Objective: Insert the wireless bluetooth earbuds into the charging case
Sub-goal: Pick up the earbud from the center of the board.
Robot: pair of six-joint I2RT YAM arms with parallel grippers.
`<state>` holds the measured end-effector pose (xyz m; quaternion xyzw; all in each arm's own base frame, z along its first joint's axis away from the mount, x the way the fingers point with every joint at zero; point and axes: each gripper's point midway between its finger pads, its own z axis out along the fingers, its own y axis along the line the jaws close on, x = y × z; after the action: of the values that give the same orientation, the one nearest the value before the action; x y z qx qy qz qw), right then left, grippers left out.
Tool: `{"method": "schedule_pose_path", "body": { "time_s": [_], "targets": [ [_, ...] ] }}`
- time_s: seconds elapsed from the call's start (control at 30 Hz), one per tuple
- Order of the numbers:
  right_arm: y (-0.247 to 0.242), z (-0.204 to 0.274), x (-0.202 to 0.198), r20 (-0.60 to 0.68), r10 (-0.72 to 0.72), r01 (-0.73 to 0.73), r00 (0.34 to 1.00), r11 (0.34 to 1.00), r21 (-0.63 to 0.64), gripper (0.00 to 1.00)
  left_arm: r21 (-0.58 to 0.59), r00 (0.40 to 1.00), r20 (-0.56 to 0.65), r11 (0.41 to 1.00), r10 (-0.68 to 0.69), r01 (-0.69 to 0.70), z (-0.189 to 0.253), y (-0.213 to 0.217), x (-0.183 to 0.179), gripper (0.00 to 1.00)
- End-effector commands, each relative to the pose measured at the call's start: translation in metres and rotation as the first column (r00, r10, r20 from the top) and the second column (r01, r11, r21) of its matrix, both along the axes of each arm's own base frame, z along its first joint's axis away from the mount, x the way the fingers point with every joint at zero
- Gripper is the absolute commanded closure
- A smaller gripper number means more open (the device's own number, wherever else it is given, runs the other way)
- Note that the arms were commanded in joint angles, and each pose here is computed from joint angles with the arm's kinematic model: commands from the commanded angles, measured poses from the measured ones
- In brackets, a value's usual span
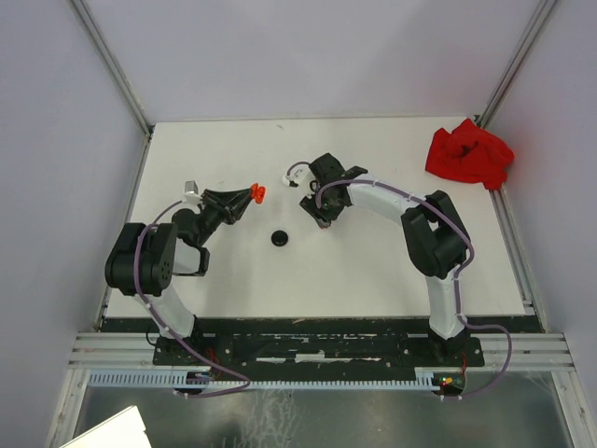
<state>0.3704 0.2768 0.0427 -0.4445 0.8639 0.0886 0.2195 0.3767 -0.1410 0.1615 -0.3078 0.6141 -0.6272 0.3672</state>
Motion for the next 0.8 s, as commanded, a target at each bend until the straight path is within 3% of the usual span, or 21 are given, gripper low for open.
{"method": "schedule_pose_path", "body": {
  "time_s": [0.0, 0.77],
  "targets": [
    [0.007, 0.007, 0.001, 0.001, 0.05, -0.05, 0.999, 0.999, -0.003, 0.48, -0.06, 0.997, 0.071, 0.998, 0.012, -0.008, 0.026, 0.009, -0.004, 0.97],
    [0.014, -0.014, 0.0, -0.029, 0.087, -0.088, 0.996, 0.994, -0.058, 0.5, -0.074, 0.997, 0.062, 0.997, 0.036, -0.031, 0.022, 0.025, -0.005, 0.97]
  ]
}}
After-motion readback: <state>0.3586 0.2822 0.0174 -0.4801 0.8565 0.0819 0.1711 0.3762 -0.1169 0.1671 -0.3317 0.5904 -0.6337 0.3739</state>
